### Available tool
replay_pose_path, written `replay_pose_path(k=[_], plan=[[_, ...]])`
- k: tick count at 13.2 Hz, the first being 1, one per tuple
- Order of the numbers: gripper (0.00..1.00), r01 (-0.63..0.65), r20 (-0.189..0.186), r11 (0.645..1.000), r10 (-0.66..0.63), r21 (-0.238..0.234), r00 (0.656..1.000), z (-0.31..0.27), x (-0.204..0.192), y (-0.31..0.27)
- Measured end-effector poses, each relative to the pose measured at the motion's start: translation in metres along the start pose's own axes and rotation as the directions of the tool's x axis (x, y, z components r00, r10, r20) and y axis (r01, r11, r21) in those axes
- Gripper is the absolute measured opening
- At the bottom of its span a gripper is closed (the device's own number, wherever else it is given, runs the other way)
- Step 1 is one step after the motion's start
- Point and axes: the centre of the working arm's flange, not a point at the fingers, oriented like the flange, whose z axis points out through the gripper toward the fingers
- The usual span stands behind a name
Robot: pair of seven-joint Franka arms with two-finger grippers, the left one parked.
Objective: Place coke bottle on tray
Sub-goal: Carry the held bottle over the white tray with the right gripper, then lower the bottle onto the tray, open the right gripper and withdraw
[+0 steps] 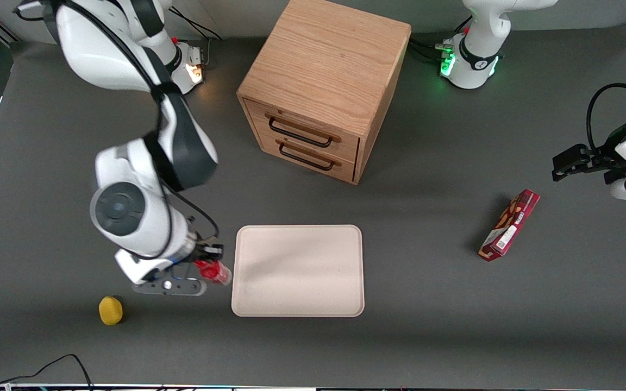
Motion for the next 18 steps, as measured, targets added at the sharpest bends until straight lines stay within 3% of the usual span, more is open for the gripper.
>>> replay_pose_path(k=[5,10,12,13,16,18], plan=[[0.31,-0.080,-0.042,0.997,0.080,0.018,0.996,0.058,0.012,-0.017],[0.31,-0.131,-0.026,0.990,0.132,0.043,0.991,0.073,0.005,-0.035],[0.31,-0.136,-0.035,0.990,0.137,0.047,0.990,0.078,0.005,-0.041],[0.37,-0.136,-0.034,0.990,0.137,0.047,0.990,0.079,0.004,-0.042],[0.70,-0.138,-0.034,0.989,0.139,0.045,0.990,0.077,0.005,-0.040],[0.91,-0.140,0.005,0.990,0.140,0.017,0.990,0.059,0.001,-0.028]])
